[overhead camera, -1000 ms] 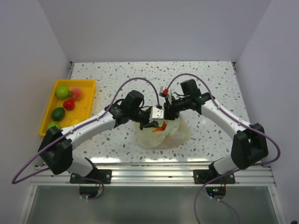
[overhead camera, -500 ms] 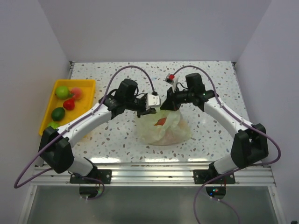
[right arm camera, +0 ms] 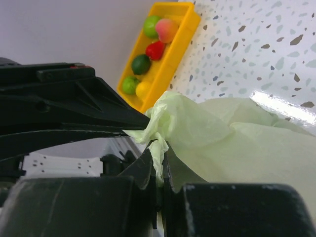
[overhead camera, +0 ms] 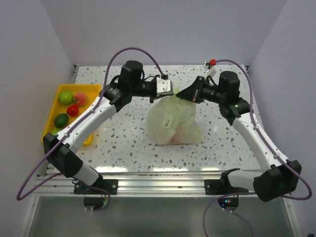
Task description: Place the fake fruits into the plastic bag and tie a complex knot
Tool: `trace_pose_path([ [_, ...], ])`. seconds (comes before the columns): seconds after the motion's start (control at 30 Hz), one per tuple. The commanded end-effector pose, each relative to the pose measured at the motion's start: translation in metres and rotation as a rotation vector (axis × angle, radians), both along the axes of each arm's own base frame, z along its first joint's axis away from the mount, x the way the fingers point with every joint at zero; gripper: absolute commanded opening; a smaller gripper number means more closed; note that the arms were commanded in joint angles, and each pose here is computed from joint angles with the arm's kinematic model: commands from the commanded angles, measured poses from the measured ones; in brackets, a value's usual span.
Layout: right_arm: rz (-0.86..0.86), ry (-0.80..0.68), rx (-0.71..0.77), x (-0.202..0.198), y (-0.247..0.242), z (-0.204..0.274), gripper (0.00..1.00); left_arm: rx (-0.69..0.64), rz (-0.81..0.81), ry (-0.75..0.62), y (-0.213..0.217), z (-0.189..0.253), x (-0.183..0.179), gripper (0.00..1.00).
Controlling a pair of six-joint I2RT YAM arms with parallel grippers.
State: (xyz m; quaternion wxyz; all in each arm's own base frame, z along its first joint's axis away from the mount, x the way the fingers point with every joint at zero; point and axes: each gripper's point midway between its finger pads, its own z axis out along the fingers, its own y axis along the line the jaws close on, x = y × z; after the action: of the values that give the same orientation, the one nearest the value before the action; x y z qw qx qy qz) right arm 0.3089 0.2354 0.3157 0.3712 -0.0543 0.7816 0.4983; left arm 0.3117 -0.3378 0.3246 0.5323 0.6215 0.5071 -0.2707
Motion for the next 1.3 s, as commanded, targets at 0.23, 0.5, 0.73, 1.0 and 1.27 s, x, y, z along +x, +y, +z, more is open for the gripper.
trace_pose_path([
  [0.23,-0.286,0.082,0.171,-0.018,-0.034,0.057,0.00,-0.072,-0.072,-0.057,-0.009,0.041,-0.004,0.00],
  [0.5,-0.352,0.146,0.160,-0.014,-0.040,0.008,0.00,-0.132,-0.082,-0.059,-0.026,0.068,0.012,0.00],
  [0.73,-0.396,0.117,0.100,-0.002,-0.045,-0.044,0.00,-0.081,-0.119,0.115,-0.023,0.022,-0.010,0.00],
  [1.0,-0.323,-0.008,0.039,-0.002,-0.041,-0.047,0.00,-0.045,-0.191,0.233,-0.028,-0.035,-0.101,0.00],
  [1.27,-0.311,0.031,0.023,-0.010,-0.040,-0.071,0.00,0.067,-0.075,0.272,-0.038,-0.100,-0.105,0.00],
])
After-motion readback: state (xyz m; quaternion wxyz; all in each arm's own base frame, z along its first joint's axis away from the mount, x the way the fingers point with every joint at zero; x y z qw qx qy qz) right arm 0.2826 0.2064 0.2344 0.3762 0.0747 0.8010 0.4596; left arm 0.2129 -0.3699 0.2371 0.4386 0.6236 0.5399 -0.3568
